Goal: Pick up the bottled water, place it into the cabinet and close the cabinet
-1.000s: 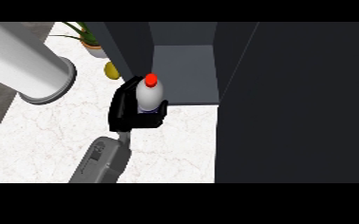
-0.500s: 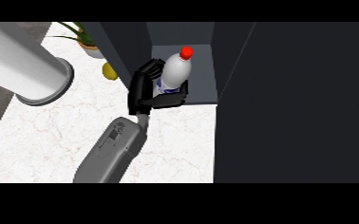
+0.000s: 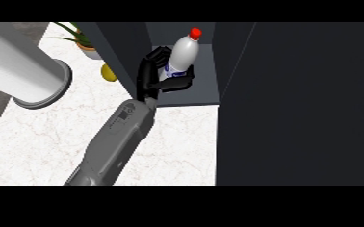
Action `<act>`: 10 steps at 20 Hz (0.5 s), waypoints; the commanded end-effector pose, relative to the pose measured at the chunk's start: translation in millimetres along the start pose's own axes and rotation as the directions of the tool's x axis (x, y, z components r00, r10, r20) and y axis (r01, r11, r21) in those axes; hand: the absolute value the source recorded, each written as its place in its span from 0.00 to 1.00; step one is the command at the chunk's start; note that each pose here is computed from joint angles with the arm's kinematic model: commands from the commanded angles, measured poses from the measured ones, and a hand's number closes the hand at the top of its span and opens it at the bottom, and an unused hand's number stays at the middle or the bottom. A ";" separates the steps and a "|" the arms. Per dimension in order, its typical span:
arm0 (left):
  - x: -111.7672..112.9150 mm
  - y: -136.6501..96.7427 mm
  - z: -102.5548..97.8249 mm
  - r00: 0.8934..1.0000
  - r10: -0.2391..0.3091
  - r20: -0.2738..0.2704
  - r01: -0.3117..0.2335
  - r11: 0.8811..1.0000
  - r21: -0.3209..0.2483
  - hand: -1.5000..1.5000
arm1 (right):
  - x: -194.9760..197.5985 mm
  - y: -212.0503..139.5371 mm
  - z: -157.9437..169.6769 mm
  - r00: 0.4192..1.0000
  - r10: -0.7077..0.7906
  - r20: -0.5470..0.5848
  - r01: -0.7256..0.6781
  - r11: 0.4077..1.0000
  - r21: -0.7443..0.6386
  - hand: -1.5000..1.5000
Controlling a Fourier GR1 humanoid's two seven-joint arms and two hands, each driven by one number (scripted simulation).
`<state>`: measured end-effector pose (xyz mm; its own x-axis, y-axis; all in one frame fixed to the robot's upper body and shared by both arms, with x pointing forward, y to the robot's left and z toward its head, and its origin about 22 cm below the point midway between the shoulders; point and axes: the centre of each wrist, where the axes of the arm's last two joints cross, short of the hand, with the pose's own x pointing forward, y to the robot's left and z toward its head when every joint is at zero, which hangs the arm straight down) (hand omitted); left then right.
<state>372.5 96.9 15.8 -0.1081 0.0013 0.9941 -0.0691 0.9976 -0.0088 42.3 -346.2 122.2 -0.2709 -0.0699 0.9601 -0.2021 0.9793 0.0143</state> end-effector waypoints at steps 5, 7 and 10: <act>14.1 -8.3 -34.9 0.999 -0.041 0.010 0.040 0.998 0.044 1.00 | 19.6 16.9 -7.2 0.993 -0.086 0.086 0.082 0.995 0.053 0.00; 12.1 -6.9 -38.0 0.998 -0.058 0.025 0.056 0.997 0.059 1.00 | 25.3 13.6 -2.7 0.994 -0.084 0.069 0.080 0.995 0.056 0.00; -3.3 0.7 -36.7 0.994 -0.094 0.046 0.090 0.992 0.083 1.00 | 17.0 15.9 -9.4 0.992 -0.077 0.098 0.071 0.995 0.063 0.00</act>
<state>403.7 95.2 22.9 -0.1291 -0.0564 0.9900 -0.1285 0.9909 0.0397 44.0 -346.9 120.3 -0.2830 -0.1079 0.9530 -0.2327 0.9717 0.0409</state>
